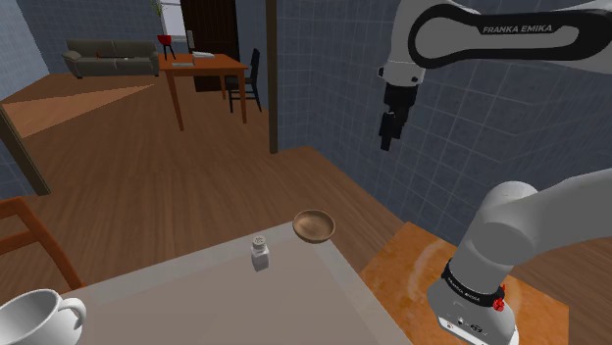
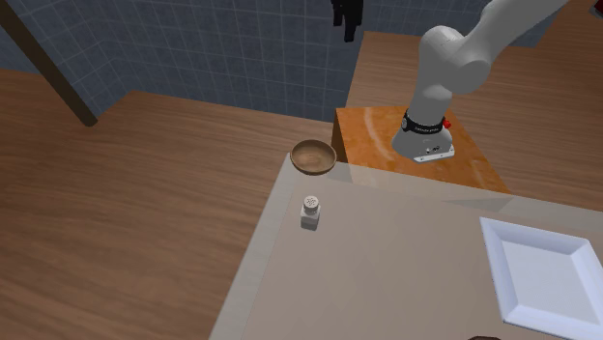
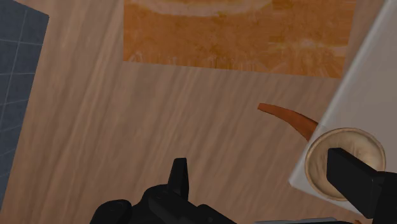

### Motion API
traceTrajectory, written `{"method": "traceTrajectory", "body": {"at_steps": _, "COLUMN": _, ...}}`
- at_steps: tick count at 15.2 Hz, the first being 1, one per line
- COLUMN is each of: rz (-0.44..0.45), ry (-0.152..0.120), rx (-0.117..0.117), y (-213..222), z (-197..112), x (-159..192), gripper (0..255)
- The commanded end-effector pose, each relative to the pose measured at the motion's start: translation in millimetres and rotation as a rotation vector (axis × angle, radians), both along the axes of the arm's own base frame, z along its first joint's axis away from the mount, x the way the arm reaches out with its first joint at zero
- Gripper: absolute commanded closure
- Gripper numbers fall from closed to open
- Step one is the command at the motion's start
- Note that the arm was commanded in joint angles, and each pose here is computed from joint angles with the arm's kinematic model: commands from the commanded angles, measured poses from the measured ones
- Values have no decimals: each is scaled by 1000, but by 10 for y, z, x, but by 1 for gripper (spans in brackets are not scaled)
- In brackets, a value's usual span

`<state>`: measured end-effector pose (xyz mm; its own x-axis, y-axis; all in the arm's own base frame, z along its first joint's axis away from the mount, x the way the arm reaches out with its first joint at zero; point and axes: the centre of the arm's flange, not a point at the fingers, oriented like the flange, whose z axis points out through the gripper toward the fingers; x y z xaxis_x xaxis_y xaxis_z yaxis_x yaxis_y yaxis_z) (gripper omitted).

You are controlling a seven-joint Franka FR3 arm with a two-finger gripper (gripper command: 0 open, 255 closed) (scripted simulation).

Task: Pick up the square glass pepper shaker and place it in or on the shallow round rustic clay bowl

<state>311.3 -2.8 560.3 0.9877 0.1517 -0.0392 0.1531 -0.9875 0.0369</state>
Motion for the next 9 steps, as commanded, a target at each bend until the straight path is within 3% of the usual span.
{"method": "traceTrajectory", "body": {"at_steps": 1, "rz": 0, "ry": 0, "rx": 0, "y": 0, "z": 0, "x": 0, "gripper": 0}}
{"method": "traceTrajectory", "body": {"at_steps": 9, "rz": 0, "ry": -24, "rx": 1, "y": 950, "z": -399, "x": 190, "gripper": 0}}
